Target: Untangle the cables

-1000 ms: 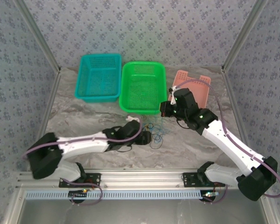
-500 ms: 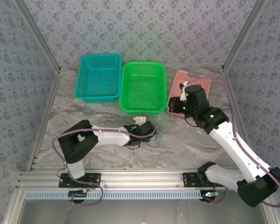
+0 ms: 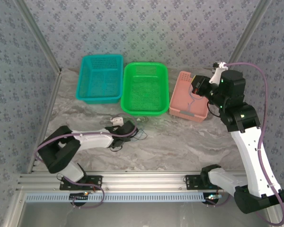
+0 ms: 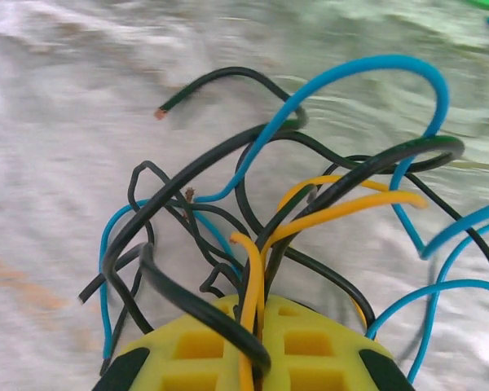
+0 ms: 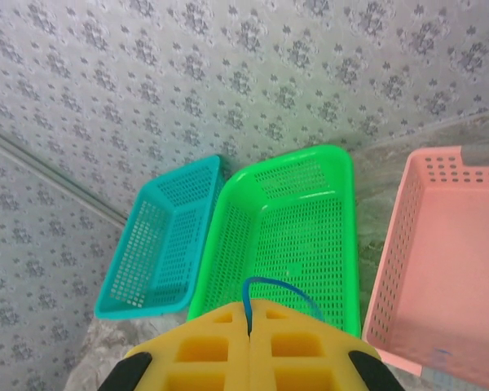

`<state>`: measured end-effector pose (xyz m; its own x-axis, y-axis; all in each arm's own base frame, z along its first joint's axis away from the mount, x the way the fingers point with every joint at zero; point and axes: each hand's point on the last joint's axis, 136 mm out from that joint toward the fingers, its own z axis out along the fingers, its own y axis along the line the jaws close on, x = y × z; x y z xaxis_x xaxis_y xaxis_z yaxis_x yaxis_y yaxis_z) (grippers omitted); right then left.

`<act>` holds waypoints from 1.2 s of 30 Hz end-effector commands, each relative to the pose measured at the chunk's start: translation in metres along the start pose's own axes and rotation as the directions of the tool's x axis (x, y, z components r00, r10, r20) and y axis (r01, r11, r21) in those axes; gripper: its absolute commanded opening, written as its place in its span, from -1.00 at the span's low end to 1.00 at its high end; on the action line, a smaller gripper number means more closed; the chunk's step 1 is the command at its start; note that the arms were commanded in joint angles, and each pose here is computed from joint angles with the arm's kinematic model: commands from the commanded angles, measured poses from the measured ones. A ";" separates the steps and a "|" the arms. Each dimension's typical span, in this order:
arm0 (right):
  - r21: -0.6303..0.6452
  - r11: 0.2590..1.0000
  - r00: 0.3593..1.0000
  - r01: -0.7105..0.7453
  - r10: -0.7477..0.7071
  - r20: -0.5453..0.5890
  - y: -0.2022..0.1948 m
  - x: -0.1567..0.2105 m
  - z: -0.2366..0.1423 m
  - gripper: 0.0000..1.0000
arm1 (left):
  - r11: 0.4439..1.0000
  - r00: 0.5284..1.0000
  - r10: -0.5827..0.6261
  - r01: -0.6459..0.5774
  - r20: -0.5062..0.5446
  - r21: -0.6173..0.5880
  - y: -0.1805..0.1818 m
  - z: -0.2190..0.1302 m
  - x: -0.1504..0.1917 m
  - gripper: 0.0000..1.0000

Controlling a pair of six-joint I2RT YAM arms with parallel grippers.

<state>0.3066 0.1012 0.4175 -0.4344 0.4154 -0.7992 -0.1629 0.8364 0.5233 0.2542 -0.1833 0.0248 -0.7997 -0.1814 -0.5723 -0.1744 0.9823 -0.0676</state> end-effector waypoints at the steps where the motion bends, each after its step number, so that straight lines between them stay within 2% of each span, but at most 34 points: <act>1: -0.054 0.999 1.000 0.005 -0.006 -0.020 0.012 -0.004 -0.003 -1.00 | 0.999 1.000 -0.008 0.008 0.001 -0.050 0.029 -0.007 -0.006 -1.00; 5: -0.081 0.997 0.999 0.004 -0.008 -0.054 0.016 0.002 0.001 -1.00 | 1.000 1.000 -0.027 0.027 0.002 -0.003 0.035 -0.019 -0.021 -1.00; 6: -0.088 0.996 0.998 0.004 -0.010 -0.067 0.017 0.006 0.001 -1.00 | 0.999 0.999 -0.033 0.033 0.004 0.015 0.034 -0.024 -0.025 -0.88; 9: -0.125 0.992 0.995 -0.003 -0.009 -0.099 0.022 0.014 0.003 -1.00 | 0.995 0.997 -0.055 0.050 0.048 0.089 0.029 -0.052 -0.046 0.10; 10: -0.136 0.991 0.993 -0.009 -0.007 -0.117 0.023 0.019 0.005 -1.00 | 0.990 0.996 -0.068 0.059 0.066 0.127 0.027 -0.064 -0.053 0.36; 12: -0.166 0.986 0.989 -0.015 -0.011 -0.150 0.028 0.030 0.008 -1.00 | 0.976 0.992 -0.089 0.068 0.094 0.208 0.021 -0.088 -0.067 0.54; 17: -0.220 0.975 0.973 -0.012 -0.040 -0.229 0.039 0.067 0.018 -1.00 | 0.916 0.984 -0.152 0.107 0.088 0.386 0.002 -0.141 -0.091 0.59; 22: -0.240 0.971 0.956 -0.014 -0.057 -0.287 0.041 0.105 0.024 -1.00 | 0.767 0.959 -0.275 0.260 -0.066 0.587 -0.039 -0.165 -0.090 0.59; 26: -0.263 0.965 0.950 -0.001 -0.081 -0.300 0.048 0.115 0.020 -1.00 | 0.679 0.913 -0.365 0.393 -0.180 0.620 -0.062 -0.165 -0.083 0.56; 27: -0.250 0.968 0.939 0.000 -0.085 -0.332 0.042 0.129 0.024 -1.00 | 0.665 0.898 -0.385 0.430 -0.213 0.610 -0.066 -0.163 -0.079 0.53; 31: -0.261 0.965 0.931 0.015 -0.109 -0.348 0.044 0.141 0.020 -1.00 | 0.626 0.847 -0.427 0.530 -0.317 0.572 -0.088 -0.150 -0.062 0.44; 34: -0.264 0.964 0.924 0.022 -0.120 -0.362 0.041 0.150 0.019 -1.00 | 0.621 0.828 -0.430 0.561 -0.361 0.547 -0.103 -0.141 -0.049 0.45; 36: -0.273 0.962 0.916 0.027 -0.133 -0.379 0.037 0.161 0.018 -1.00 | 0.638 0.824 -0.432 0.567 -0.368 0.521 -0.110 -0.134 -0.042 0.47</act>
<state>0.2521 0.2054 0.3098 -0.7179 0.1539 -0.6789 -0.3898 0.7191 0.5752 0.2304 -0.2739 0.1671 -0.8096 -0.5353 -0.2409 -0.1873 0.6245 -0.7583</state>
